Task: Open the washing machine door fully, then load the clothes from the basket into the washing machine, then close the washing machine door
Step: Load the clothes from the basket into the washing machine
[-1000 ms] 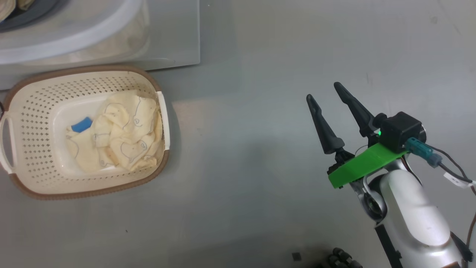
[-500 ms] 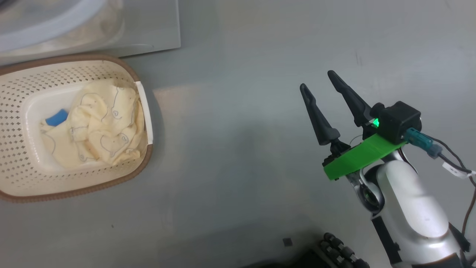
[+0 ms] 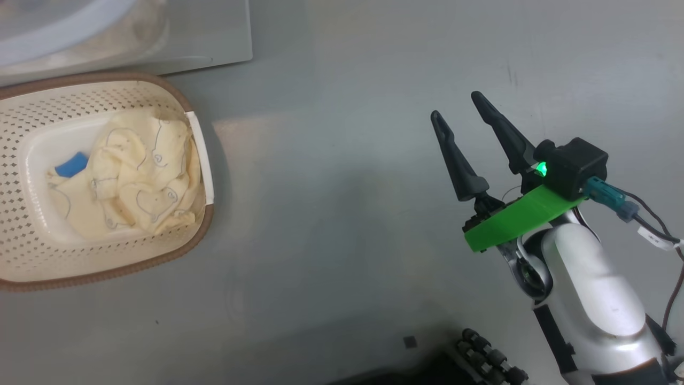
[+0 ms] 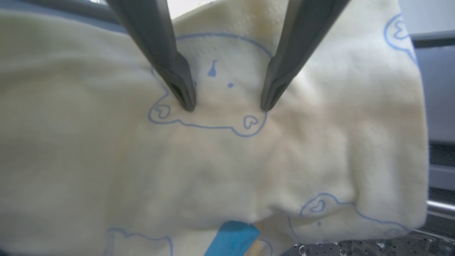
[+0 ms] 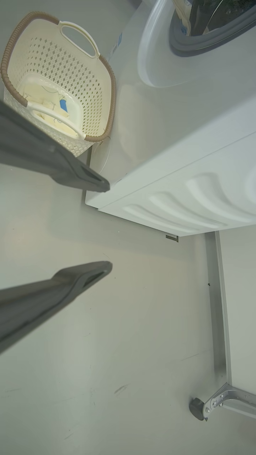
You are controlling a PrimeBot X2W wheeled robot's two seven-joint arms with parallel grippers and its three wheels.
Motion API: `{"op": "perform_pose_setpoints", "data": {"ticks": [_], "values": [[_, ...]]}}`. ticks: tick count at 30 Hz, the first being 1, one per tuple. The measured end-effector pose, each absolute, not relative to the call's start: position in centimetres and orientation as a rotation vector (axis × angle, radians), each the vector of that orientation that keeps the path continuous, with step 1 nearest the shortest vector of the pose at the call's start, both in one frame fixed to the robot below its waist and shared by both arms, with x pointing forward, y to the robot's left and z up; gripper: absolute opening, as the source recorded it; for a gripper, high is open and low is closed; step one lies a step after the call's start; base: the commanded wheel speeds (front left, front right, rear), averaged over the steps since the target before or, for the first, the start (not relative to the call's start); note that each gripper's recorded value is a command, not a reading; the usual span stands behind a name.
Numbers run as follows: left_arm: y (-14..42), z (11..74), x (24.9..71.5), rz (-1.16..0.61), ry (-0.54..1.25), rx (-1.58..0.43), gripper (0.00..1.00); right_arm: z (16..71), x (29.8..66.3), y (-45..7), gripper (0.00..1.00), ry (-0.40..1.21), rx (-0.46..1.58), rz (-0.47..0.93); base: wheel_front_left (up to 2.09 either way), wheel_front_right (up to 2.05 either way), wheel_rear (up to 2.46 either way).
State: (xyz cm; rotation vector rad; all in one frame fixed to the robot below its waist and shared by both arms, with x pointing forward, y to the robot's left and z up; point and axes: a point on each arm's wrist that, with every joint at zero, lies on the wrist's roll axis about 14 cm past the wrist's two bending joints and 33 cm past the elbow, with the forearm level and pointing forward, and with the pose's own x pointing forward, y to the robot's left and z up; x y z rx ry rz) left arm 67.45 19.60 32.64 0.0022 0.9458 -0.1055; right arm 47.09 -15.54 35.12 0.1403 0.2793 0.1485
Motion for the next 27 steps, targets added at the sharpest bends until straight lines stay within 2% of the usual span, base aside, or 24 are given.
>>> {"op": "perform_pose_setpoints", "data": {"ticks": [4,5,6,7,17,27], "values": [[19.8,32.4,67.3,-0.091,0.976,0.007,1.0,35.2,47.1,-15.6,1.0,0.277,0.139,0.147,0.0,0.0,0.0],[19.9,32.4,67.2,-0.089,0.987,0.006,0.78,35.2,47.1,-15.6,1.0,0.277,0.141,0.146,0.0,0.0,0.0],[19.9,32.4,67.2,-0.088,0.998,0.004,0.31,35.2,47.1,-15.6,1.0,0.276,0.144,0.145,0.0,0.0,0.0],[19.9,32.3,67.0,-0.091,1.011,0.006,0.0,35.3,47.1,-15.6,1.0,0.276,0.145,0.145,0.0,0.0,0.0],[19.9,32.2,67.1,-0.1,1.023,0.0,0.0,35.0,47.1,-15.5,1.0,0.28,0.147,0.147,0.0,0.0,0.0],[19.9,34.9,70.8,-0.083,0.735,-0.026,0.0,34.3,47.1,-15.0,1.0,0.297,0.152,0.159,0.0,0.0,0.0]]}}
